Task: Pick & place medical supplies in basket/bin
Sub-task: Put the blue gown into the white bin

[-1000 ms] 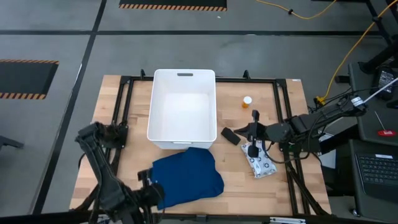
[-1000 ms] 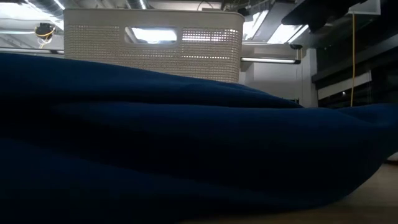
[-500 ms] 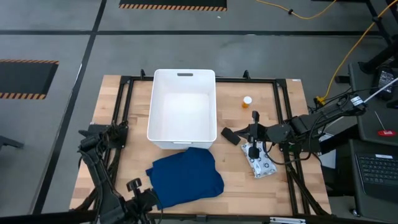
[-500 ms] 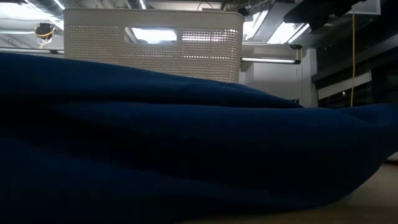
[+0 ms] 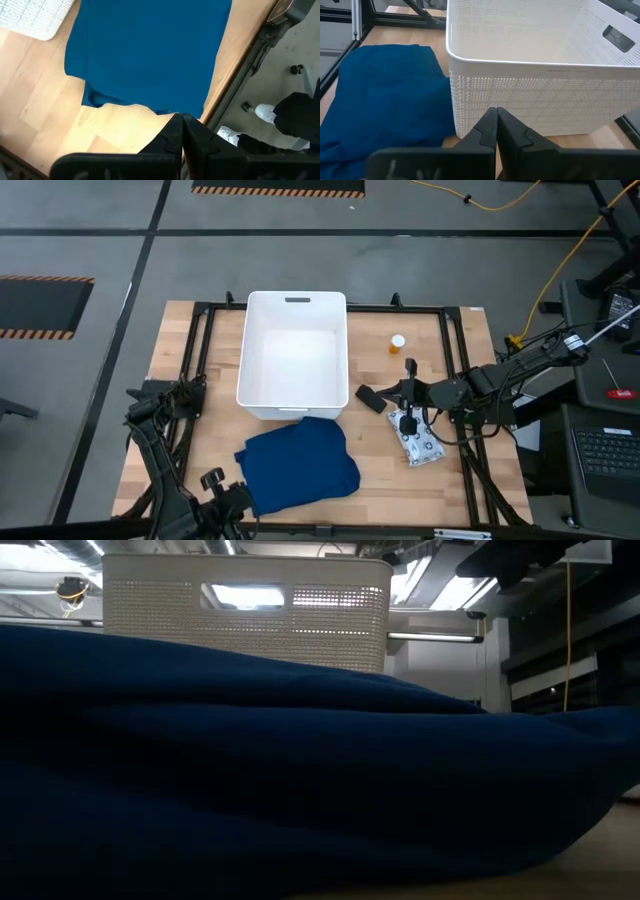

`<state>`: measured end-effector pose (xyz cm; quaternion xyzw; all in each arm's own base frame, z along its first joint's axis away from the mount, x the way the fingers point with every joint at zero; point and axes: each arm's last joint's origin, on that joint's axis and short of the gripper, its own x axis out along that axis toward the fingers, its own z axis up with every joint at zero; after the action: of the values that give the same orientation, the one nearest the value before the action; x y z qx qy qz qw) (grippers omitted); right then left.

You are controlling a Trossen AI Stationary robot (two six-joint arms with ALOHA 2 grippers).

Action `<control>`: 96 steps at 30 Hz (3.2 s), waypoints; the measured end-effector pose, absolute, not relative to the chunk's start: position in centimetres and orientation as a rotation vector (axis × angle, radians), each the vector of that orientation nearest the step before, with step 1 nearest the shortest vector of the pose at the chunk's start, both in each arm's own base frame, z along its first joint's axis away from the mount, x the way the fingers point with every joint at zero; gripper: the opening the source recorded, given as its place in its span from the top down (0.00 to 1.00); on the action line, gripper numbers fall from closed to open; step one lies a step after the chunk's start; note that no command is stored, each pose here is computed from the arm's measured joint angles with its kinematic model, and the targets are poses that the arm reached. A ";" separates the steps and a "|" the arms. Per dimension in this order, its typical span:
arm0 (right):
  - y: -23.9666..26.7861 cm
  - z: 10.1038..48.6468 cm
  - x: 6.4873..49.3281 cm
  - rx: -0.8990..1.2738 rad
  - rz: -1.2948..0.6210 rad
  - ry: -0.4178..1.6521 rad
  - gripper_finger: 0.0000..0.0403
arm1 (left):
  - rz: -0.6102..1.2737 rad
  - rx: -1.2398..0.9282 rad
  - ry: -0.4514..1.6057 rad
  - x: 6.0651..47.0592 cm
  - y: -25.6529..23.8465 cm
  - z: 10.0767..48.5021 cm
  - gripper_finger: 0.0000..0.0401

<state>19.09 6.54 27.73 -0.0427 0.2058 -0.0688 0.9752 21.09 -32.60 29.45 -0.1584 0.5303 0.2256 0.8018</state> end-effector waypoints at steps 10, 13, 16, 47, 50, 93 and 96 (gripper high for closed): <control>6.5 27.7 19.1 -0.089 -0.139 0.422 0.98 | 0.525 -0.310 1.071 21.2 -32.4 28.6 0.87; 6.5 27.7 19.1 -0.089 -0.139 0.423 0.98 | 0.551 -0.313 1.070 21.1 -32.3 27.9 0.81; 6.5 27.6 19.0 -0.091 -0.139 0.426 0.98 | 0.557 -0.314 1.068 21.2 -32.3 27.4 0.73; 6.5 27.6 19.0 -0.060 -0.145 0.425 0.98 | 0.263 -0.082 1.122 27.0 -32.9 23.7 0.50; 6.5 27.6 19.0 -0.061 -0.145 0.424 0.98 | 0.197 -0.077 1.201 28.3 -33.1 22.0 0.53; 6.6 27.6 19.0 -0.094 -0.119 0.434 0.98 | 0.084 0.087 1.171 29.7 -33.3 20.0 0.41; 6.6 27.6 19.0 -0.089 -0.121 0.434 0.98 | 0.048 0.175 1.181 30.0 -33.3 19.4 0.42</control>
<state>19.02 6.56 27.58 -0.0442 0.2150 -0.0598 0.9738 30.03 -33.25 19.35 0.0823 0.5559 0.0224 0.8269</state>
